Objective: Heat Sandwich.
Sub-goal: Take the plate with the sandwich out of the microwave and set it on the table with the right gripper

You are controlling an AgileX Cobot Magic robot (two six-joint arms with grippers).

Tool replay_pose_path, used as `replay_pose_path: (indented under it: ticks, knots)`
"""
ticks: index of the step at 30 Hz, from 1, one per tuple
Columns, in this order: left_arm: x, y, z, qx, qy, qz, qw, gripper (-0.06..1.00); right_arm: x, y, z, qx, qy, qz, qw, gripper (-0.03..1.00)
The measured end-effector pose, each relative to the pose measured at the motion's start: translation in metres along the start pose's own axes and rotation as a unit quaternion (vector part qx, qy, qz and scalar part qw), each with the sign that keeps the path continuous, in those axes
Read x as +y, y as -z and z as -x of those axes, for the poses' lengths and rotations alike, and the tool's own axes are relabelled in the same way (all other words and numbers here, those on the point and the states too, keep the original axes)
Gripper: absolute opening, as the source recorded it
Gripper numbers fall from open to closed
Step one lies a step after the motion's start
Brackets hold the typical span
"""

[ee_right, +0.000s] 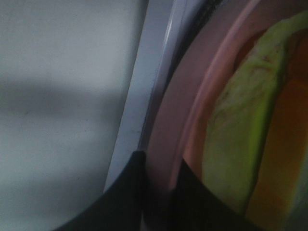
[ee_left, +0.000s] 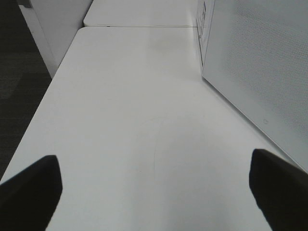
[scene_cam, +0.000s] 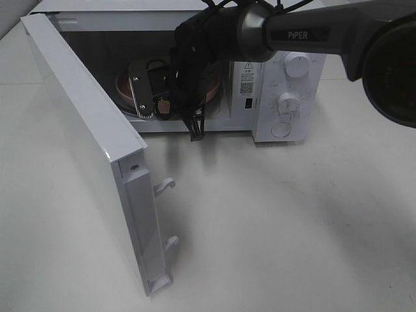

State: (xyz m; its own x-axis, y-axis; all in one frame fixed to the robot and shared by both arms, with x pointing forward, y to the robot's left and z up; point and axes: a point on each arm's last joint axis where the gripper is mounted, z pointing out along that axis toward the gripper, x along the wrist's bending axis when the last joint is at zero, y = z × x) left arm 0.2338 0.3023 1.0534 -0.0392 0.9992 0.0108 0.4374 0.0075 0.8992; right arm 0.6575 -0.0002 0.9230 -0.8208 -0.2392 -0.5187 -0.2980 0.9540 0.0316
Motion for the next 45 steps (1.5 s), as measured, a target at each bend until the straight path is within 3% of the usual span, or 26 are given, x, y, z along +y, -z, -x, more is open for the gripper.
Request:
replay_pose_path:
  ticks: [6,15,45]
  knots:
    - [0.000,0.000,0.000,0.000,0.000,0.000,1.000,0.99,-0.004,0.018,-0.011,0.016,0.046,0.007,0.999,0.12]
    - [0.000,0.000,0.000,0.000,0.000,0.000,1.000,0.99,-0.010,0.042,-0.025,0.002,0.074,0.021,0.997,0.12]
    - [0.000,0.000,0.000,0.000,0.000,0.000,1.000,0.99,-0.021,0.107,-0.073,-0.035,0.097,0.056,0.993,0.12]
